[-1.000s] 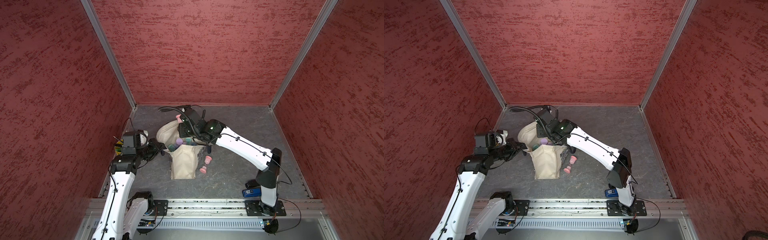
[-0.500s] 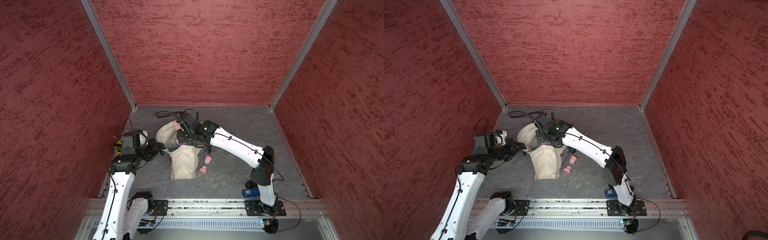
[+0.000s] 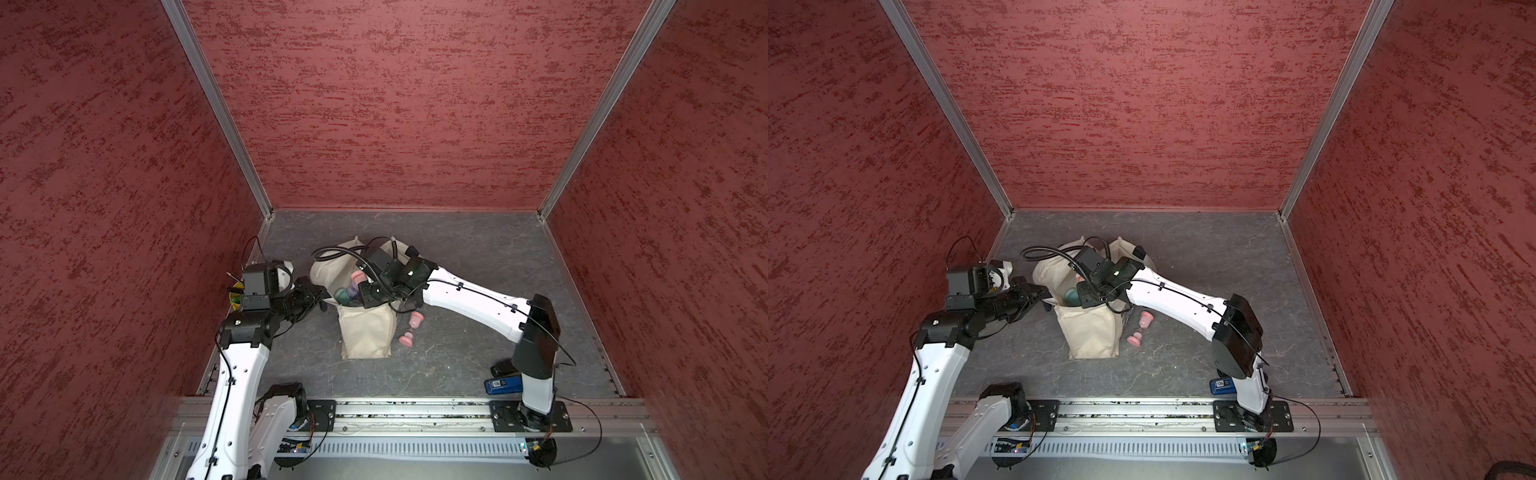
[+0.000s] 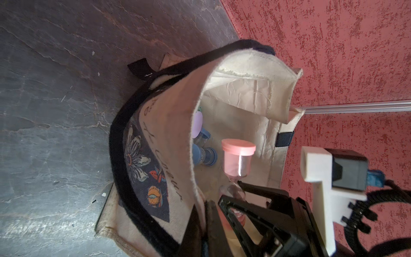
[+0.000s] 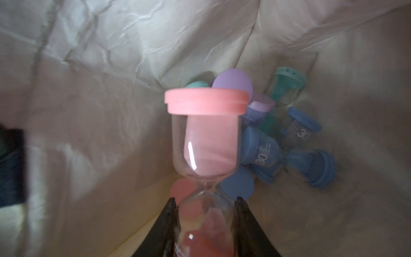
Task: Put the hourglass into the canvas bag
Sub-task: Place the hourglass in the canvas bag.
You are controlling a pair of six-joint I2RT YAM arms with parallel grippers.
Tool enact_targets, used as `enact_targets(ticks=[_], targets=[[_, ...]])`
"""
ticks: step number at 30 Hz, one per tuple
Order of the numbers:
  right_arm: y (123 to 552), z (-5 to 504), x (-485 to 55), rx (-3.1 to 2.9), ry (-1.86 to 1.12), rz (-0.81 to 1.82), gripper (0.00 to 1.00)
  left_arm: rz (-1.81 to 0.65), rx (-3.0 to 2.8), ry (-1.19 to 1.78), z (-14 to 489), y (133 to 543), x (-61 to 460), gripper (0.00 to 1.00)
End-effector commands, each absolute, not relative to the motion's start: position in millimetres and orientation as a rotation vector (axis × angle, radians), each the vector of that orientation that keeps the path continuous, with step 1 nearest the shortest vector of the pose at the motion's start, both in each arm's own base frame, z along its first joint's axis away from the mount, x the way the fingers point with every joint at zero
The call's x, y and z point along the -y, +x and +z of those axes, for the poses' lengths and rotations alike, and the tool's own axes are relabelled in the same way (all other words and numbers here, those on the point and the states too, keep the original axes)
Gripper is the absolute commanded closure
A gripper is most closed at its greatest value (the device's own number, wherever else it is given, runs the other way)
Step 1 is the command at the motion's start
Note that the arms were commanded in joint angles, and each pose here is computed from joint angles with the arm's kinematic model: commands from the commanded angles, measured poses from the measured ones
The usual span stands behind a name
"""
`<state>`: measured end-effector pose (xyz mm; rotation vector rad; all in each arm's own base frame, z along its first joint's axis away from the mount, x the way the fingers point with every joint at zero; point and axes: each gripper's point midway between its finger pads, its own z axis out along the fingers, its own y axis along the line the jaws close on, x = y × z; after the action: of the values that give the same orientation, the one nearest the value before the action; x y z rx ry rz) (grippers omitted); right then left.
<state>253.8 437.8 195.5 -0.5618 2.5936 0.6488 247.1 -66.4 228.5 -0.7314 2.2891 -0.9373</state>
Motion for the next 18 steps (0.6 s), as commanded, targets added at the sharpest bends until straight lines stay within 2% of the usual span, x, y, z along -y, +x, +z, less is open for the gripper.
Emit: enact_targets(ticks=[1, 18], targets=[[245, 233, -447, -2.516, -0.564, 0.766, 1.0, -0.928, -2.228, -0.68, 247, 256, 63, 1.0], [296, 207, -444, -2.597, -0.401, 0.644, 1.0, -0.96, -2.222, -0.662, 252, 254, 68, 1.0]])
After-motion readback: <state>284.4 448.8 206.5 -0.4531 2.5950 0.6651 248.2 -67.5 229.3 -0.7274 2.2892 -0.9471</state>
